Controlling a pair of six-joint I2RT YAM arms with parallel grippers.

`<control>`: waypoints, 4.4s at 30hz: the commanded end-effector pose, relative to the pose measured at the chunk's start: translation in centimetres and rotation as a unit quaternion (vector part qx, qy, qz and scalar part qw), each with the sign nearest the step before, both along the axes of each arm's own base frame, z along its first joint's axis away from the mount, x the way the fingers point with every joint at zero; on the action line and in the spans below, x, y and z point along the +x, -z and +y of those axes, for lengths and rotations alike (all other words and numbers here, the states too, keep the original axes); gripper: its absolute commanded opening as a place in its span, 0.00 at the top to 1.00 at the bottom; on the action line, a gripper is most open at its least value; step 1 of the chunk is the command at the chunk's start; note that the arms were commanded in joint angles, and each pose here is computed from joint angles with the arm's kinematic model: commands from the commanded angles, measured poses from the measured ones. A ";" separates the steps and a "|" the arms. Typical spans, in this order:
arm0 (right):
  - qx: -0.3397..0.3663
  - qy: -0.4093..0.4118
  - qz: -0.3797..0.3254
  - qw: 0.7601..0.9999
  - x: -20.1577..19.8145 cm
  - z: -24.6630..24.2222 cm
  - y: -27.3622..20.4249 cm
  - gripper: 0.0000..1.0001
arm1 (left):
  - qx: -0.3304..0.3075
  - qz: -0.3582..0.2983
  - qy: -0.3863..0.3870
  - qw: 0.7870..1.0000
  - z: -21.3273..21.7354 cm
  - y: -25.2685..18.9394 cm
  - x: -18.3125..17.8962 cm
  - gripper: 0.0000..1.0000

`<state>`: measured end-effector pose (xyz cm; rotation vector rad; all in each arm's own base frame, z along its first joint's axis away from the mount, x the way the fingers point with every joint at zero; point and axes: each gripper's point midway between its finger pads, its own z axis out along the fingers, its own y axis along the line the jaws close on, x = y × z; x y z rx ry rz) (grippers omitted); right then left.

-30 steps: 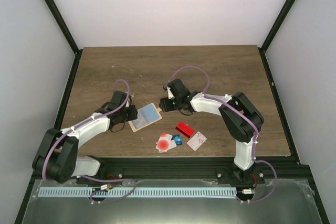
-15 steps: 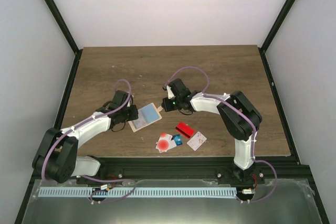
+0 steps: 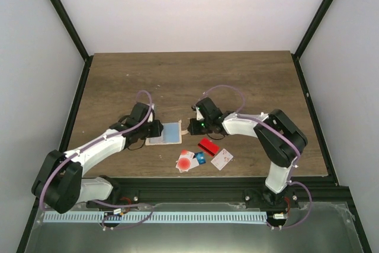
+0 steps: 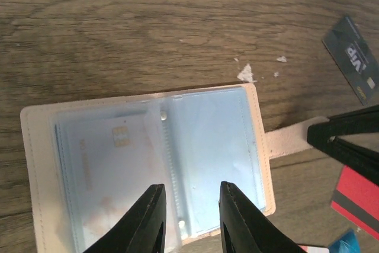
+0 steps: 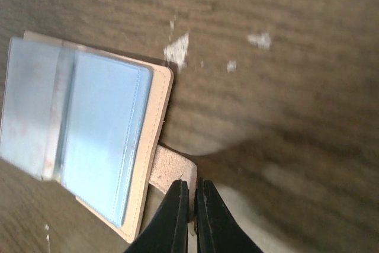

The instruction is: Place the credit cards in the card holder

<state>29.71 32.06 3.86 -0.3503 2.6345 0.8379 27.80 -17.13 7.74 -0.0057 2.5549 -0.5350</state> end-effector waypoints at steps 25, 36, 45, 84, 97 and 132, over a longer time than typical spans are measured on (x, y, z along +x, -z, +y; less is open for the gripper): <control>0.025 0.073 0.101 0.992 -13.1 -5.8 -1.3 0.42 | -0.026 0.074 0.238 0.968 -10.3 4.3 -10.1 0.45; 0.026 0.096 0.133 0.986 -14.4 -7.0 -1.2 0.41 | 0.004 0.115 0.239 0.964 -11.0 7.0 -13.6 0.43; 0.040 0.079 0.221 0.971 -19.7 -6.9 -0.3 0.42 | -0.020 0.131 0.233 0.963 -11.5 6.9 -15.9 0.43; 0.100 0.093 0.238 0.962 -20.7 -3.7 2.2 0.78 | 0.010 0.131 0.226 0.965 -11.7 7.7 -17.4 0.48; 0.081 0.104 0.198 0.971 -19.4 -4.8 0.3 0.99 | 0.020 0.047 0.189 0.981 -11.5 3.4 -13.5 0.48; 0.375 -0.253 -0.165 0.876 -13.9 -2.0 -22.3 0.99 | -0.343 -0.209 0.293 0.867 -8.5 -18.9 -8.5 0.55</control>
